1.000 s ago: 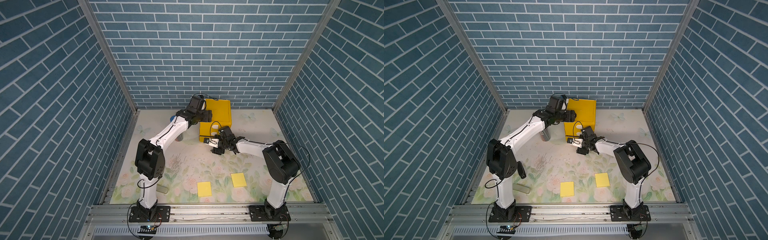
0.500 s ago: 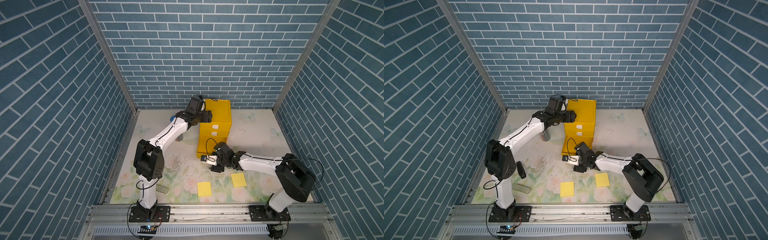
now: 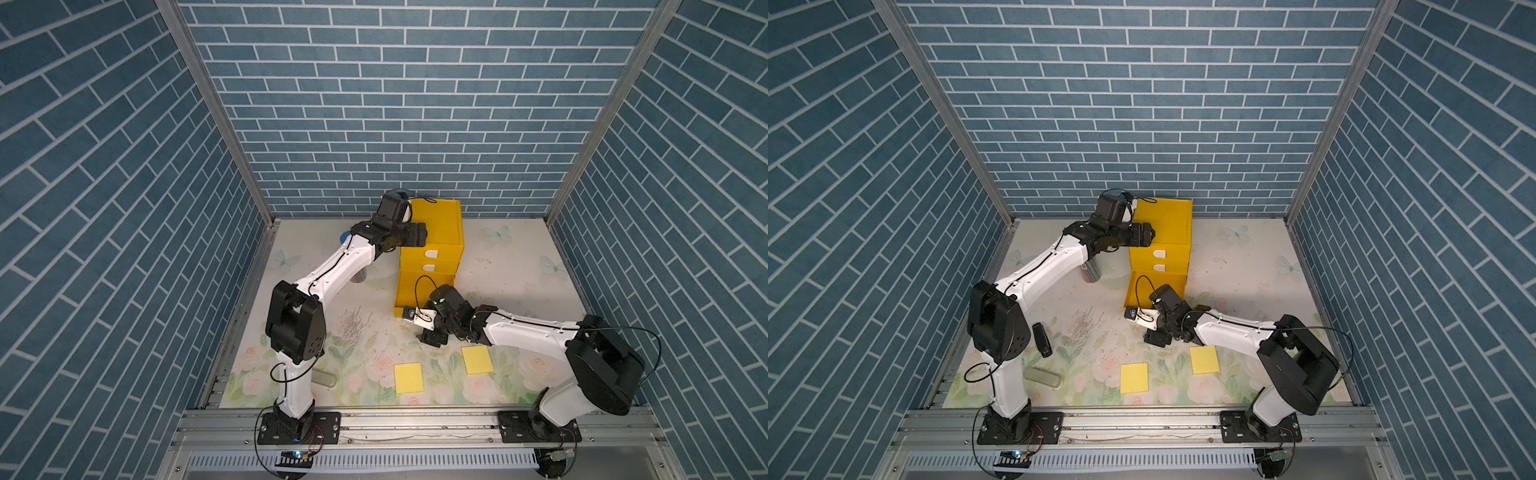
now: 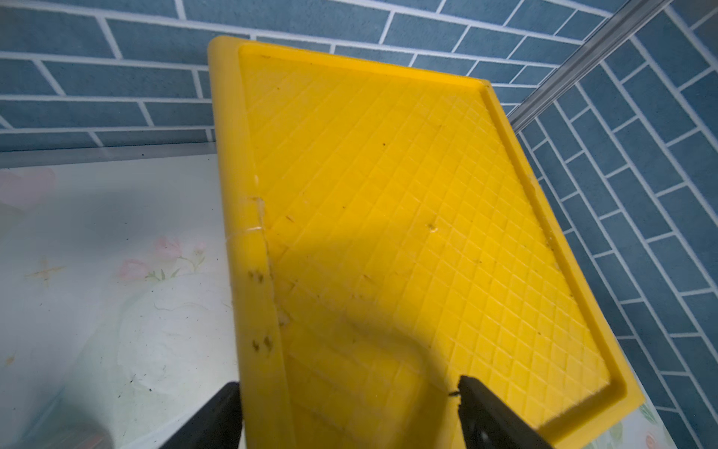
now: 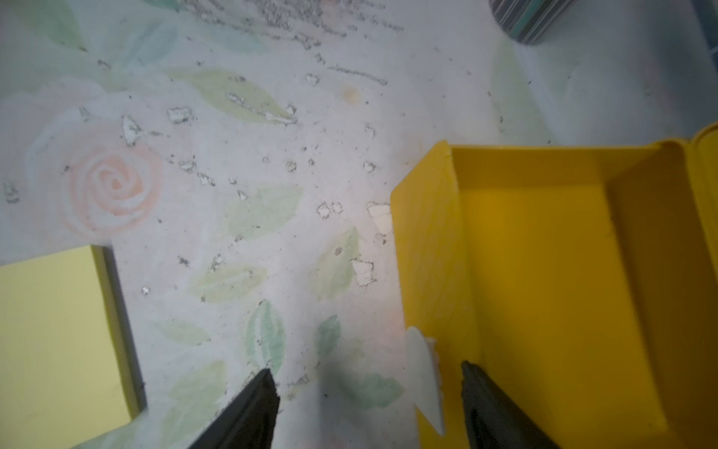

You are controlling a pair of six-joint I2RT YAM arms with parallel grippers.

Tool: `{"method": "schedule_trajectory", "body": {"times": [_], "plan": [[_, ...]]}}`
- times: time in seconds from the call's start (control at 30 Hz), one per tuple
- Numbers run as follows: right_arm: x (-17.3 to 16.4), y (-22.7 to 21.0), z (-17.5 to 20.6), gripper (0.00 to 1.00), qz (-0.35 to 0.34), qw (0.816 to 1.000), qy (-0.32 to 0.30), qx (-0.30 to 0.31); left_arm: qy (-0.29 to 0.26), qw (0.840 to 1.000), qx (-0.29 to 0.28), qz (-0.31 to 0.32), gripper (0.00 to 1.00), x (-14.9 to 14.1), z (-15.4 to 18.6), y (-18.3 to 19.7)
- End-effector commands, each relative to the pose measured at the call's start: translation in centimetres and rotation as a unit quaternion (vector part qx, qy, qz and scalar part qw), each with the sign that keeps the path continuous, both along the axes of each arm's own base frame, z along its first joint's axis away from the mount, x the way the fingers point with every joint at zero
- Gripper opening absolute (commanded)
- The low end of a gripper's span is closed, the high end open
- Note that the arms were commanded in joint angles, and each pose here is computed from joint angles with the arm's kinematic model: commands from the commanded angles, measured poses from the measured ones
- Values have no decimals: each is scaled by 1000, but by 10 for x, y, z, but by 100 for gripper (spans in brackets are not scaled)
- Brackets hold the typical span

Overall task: Please put the sticky notes in the drawer by color
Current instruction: Open the drawer in the storage box, then pick up the sticky notes from the center of the board.

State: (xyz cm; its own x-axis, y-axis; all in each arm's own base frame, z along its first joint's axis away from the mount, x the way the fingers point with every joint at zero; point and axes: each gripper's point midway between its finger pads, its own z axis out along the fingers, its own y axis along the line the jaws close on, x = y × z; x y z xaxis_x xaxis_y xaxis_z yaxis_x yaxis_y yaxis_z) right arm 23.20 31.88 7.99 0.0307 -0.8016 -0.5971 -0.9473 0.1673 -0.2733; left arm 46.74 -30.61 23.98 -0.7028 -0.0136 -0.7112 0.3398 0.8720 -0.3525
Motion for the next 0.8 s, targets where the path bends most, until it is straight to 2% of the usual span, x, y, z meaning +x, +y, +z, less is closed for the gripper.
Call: {"method": "schedule_trajectory", "body": {"times": [0.0,0.1,0.2,0.3,0.4,0.47,0.6,0.67,0.73,0.77], "plan": [[12,11,37,78,-23,997,-30,61,-31,997,-57,-39,94,-16,55,-23],[12,12,55,77,-36,995,-25,92,-43,994,-83,-51,94,-20,77,-28],[2,12,87,76,-56,983,23,170,-60,991,-105,-60,95,-32,101,-26],[11,-12,102,76,-194,951,108,217,-74,991,-103,-54,97,-45,113,-13],[3,-36,92,79,-257,918,225,202,-81,992,-93,-38,100,-56,114,5],[-6,-49,82,80,-287,896,280,192,-77,993,-85,-32,100,-62,109,15],[-28,-70,78,84,-334,860,334,192,-61,996,-68,-23,100,-71,87,34],[-34,-91,76,85,-390,838,341,174,-50,996,-64,-30,100,-83,71,38],[-42,-119,62,87,-464,807,340,132,-43,997,-63,-31,100,-97,60,46],[-48,-138,48,87,-505,792,332,85,-40,997,-65,-32,100,-105,54,50]]}}
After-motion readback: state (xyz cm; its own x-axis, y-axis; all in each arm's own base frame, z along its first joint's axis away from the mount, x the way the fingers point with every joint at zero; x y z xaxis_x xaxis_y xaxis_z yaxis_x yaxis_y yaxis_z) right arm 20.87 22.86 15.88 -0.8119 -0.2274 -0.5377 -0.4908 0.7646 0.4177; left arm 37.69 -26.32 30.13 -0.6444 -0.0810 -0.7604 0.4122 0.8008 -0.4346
